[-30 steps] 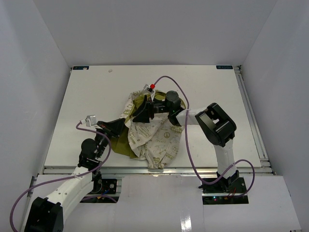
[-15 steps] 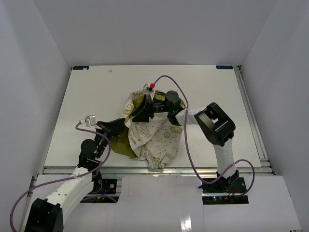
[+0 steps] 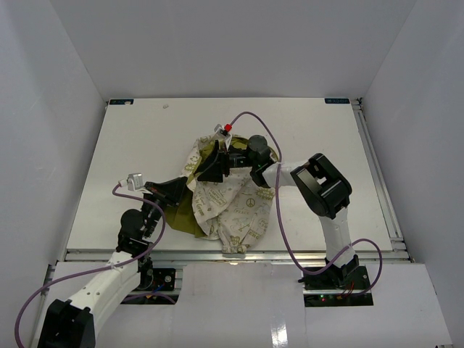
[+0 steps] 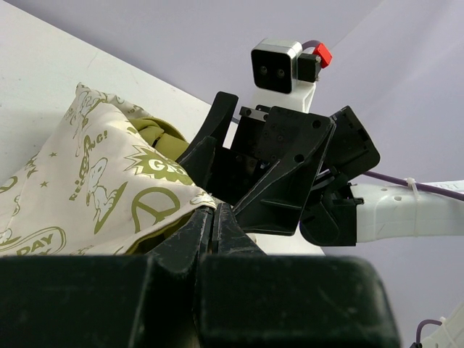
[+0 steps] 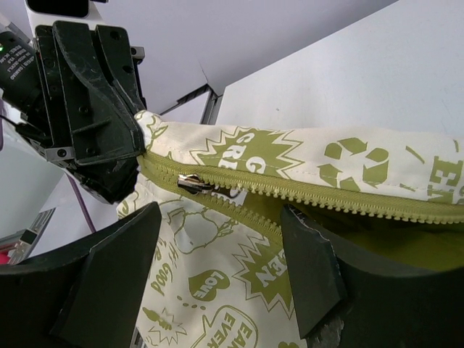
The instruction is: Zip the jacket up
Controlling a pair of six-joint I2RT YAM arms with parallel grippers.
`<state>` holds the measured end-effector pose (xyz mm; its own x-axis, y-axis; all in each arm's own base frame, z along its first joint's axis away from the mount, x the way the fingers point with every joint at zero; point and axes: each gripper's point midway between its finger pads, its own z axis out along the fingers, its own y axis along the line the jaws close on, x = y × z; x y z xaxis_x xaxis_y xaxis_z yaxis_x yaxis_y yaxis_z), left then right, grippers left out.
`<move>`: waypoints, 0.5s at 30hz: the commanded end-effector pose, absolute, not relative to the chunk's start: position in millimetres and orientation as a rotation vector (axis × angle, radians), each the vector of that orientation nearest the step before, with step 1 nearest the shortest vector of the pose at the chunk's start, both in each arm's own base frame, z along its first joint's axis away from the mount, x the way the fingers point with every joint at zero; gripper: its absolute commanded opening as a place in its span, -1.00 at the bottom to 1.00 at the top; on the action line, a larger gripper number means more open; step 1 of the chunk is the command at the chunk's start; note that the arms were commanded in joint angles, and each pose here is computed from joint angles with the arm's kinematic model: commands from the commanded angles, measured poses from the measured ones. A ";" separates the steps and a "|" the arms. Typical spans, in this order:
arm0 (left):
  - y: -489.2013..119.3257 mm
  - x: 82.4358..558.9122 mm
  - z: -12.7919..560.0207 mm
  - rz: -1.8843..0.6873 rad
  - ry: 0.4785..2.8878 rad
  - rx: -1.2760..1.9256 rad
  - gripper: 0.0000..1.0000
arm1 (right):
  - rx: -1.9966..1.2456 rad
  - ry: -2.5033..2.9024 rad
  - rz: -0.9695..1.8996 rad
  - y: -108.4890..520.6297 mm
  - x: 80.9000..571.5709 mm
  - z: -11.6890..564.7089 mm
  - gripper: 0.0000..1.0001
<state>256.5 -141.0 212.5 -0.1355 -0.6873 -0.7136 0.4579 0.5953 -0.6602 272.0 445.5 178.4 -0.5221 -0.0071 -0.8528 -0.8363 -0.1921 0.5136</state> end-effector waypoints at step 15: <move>-138.2 240.1 153.6 -1.000 1.482 -0.227 -1.00 | -1.048 1.344 1.774 459.4 267.2 200.2 0.50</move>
